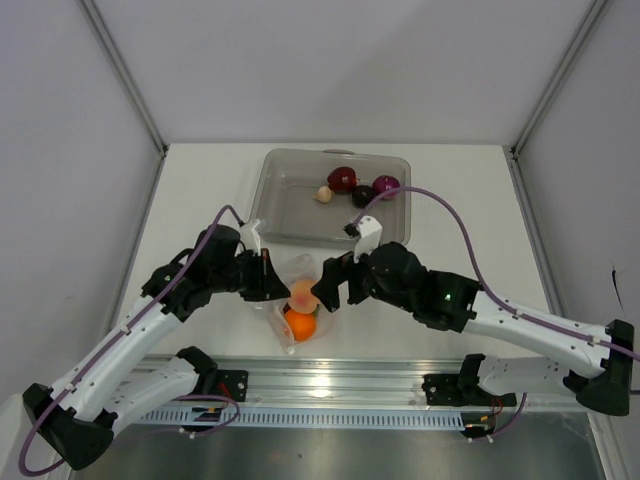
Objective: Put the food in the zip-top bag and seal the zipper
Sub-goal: Adjust the zipper food storage bag at the center of the board.
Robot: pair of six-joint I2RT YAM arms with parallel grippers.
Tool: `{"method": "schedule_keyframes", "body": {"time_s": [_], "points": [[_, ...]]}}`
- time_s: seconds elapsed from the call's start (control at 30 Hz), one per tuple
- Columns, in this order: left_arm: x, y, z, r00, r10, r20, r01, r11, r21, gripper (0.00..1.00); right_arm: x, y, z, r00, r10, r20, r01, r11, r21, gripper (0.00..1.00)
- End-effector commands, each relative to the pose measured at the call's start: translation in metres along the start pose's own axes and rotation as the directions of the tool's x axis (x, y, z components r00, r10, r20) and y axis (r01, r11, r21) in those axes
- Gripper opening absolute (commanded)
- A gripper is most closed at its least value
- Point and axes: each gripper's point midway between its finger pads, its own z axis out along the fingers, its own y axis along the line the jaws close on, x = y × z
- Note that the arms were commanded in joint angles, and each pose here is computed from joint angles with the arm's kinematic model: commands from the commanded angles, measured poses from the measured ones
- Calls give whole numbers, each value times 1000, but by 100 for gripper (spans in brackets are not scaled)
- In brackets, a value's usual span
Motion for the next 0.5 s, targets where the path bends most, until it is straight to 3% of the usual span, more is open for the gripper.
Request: {"method": "schedule_keyframes", "body": {"time_s": [0.0, 0.07, 0.33, 0.47], "points": [[-17, -20, -8, 999, 10, 49, -13, 998, 59, 0, 24, -33, -3, 985, 167, -44, -163, 984, 77, 99], [-17, -20, -8, 999, 9, 50, -12, 998, 61, 1, 41, -48, 0, 975, 205, -88, -196, 976, 99, 93], [-18, -22, -9, 999, 8, 51, -11, 998, 69, 0, 79, -27, 17, 936, 286, -203, -296, 955, -20, 65], [-18, -22, -9, 999, 13, 51, -16, 998, 67, 1, 86, -22, 24, 929, 305, -210, -322, 945, -49, 60]]}}
